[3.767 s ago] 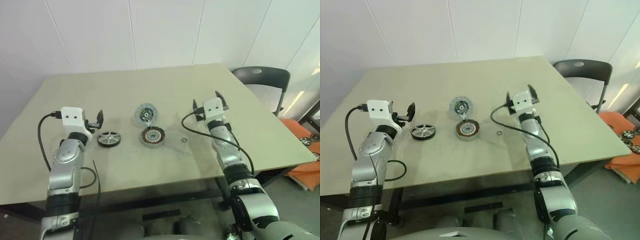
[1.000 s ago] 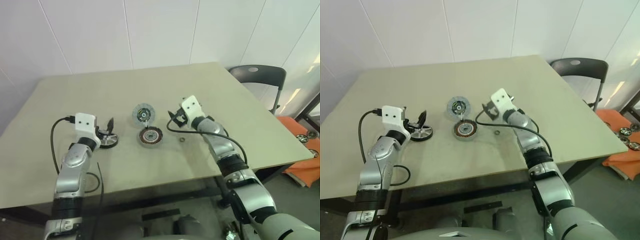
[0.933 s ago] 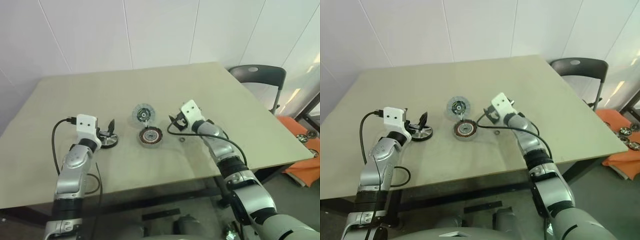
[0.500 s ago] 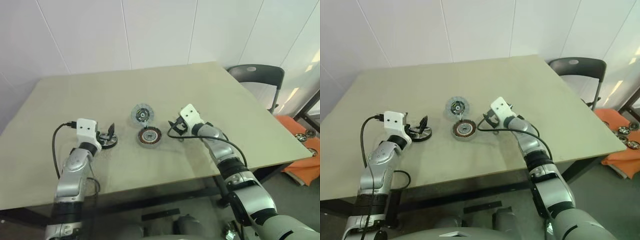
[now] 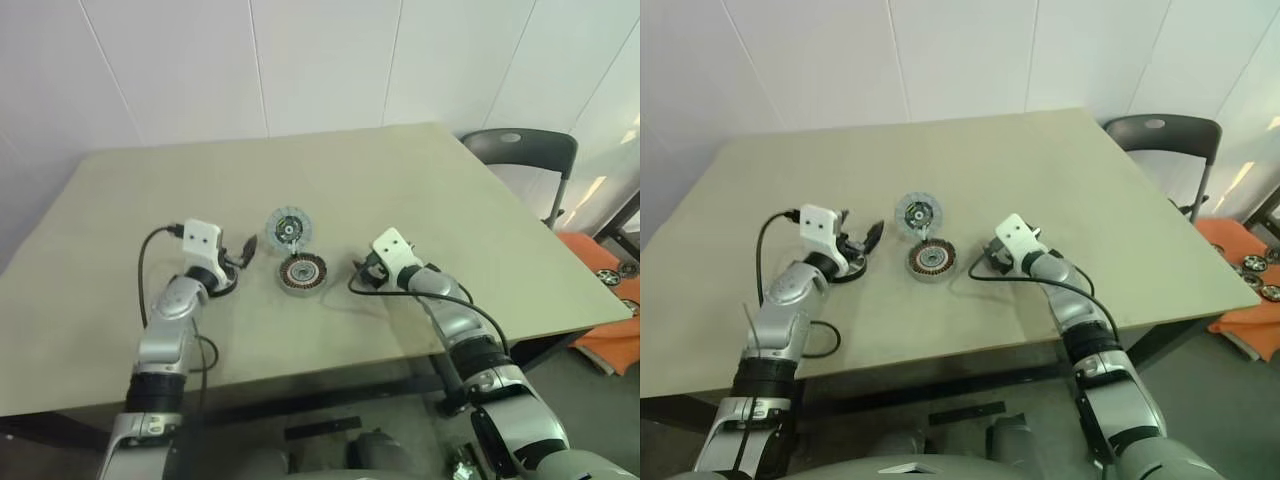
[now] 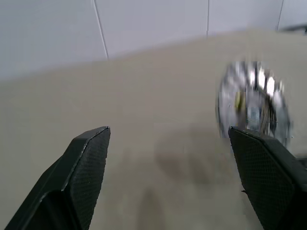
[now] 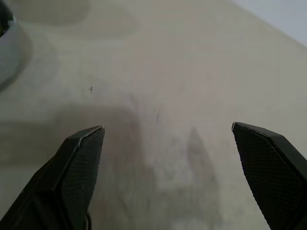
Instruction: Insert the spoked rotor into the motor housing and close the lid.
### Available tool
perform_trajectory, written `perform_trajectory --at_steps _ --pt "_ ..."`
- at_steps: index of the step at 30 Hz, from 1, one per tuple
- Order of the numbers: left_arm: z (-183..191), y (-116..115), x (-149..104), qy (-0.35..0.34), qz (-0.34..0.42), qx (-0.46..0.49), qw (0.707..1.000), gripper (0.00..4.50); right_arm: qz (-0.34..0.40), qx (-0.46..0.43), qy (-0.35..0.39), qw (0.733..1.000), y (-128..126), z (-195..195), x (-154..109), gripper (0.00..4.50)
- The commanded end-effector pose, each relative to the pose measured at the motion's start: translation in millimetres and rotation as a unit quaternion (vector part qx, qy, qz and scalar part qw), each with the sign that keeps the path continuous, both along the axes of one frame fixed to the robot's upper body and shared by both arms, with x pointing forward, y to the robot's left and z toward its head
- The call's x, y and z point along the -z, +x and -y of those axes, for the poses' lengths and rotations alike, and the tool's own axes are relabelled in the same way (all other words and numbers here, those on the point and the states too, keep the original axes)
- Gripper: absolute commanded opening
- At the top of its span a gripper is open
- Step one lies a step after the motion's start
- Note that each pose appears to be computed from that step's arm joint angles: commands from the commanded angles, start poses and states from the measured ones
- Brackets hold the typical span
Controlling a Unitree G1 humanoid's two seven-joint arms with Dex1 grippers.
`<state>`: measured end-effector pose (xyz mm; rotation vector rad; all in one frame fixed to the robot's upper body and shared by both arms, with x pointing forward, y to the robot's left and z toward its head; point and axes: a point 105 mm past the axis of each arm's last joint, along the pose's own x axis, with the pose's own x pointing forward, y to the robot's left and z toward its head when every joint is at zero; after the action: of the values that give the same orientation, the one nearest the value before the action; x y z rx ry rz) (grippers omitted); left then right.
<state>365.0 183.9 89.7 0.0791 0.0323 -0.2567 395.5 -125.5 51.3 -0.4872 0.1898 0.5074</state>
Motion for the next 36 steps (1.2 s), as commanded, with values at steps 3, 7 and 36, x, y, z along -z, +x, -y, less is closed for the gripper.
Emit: perform_trajectory --at_steps 3,7,36 --pt "-4 4 -30 0.000 0.049 -0.005 0.999 4.18 0.044 -0.011 0.010 0.999 9 -11 -30 4.44" --pt "-1 -7 -25 -0.015 0.042 -0.002 0.999 4.18 0.032 -0.025 0.031 0.999 8 -20 -29 4.44" --pt "-16 -45 -14 -0.019 0.022 -0.023 0.999 4.18 0.008 -0.057 0.046 0.997 18 -47 -21 4.44"
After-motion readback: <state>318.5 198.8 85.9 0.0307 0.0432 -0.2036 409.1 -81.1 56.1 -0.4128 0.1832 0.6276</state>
